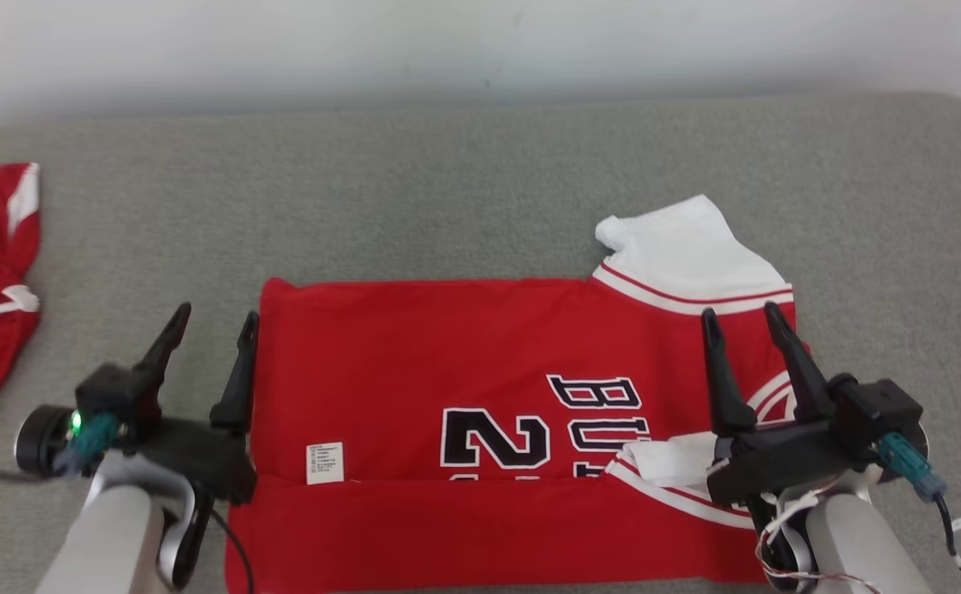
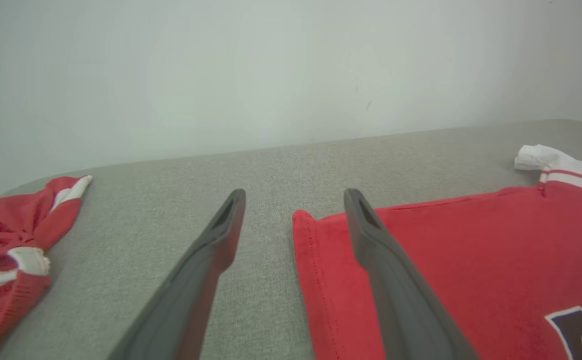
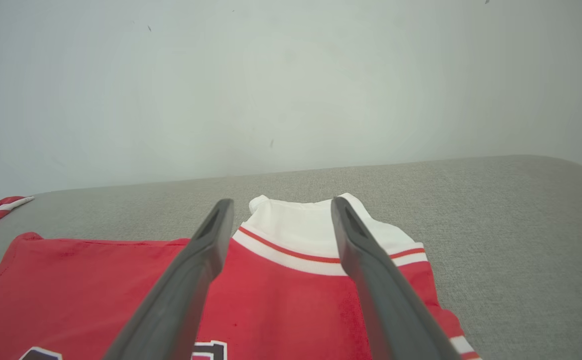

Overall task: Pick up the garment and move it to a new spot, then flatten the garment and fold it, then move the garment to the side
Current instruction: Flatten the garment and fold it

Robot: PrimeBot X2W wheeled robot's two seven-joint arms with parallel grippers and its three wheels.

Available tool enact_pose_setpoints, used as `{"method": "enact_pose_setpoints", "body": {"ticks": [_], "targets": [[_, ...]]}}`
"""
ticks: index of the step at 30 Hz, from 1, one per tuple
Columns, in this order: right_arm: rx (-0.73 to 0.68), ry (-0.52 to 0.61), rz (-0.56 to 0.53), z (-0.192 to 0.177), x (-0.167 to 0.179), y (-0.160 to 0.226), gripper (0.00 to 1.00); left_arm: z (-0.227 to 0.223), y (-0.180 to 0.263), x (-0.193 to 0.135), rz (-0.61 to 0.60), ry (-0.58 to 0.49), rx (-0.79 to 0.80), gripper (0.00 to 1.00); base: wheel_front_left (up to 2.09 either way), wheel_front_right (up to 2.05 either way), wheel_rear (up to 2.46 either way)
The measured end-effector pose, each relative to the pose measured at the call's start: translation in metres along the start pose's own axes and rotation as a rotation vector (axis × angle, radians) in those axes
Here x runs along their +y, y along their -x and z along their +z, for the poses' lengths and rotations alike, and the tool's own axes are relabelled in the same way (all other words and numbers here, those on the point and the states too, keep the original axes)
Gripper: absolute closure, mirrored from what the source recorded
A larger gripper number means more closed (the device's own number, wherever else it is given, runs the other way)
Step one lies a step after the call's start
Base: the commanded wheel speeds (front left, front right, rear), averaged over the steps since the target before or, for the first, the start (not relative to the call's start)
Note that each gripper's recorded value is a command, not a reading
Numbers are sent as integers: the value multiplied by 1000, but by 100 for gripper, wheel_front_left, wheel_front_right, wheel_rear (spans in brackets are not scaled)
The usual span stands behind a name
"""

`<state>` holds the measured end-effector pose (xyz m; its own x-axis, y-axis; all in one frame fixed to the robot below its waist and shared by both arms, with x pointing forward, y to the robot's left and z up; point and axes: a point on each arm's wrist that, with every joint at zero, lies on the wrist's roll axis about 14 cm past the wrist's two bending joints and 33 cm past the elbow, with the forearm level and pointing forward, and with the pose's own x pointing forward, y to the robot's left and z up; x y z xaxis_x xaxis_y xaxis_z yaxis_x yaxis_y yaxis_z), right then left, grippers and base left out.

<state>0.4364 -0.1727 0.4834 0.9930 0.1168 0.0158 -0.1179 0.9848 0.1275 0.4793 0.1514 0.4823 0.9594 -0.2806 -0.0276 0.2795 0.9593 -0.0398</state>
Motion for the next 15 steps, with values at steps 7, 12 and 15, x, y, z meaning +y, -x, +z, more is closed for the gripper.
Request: {"method": "enact_pose_setpoints", "body": {"ticks": [7, 12, 15], "targets": [[27, 10, -17, -10, -9, -12, 0, -25, -39, -1, -38, 34, 117, 0, 0, 0, 0], [69, 11, -55, -25, -22, -8, 0, -44, -60, -5, -59, 51, 185, 0, 0, 0, 0], [82, 14, -80, -29, -31, -3, 0, -59, -66, -4, -53, 75, 238, 0, 0, 0, 0]]}}
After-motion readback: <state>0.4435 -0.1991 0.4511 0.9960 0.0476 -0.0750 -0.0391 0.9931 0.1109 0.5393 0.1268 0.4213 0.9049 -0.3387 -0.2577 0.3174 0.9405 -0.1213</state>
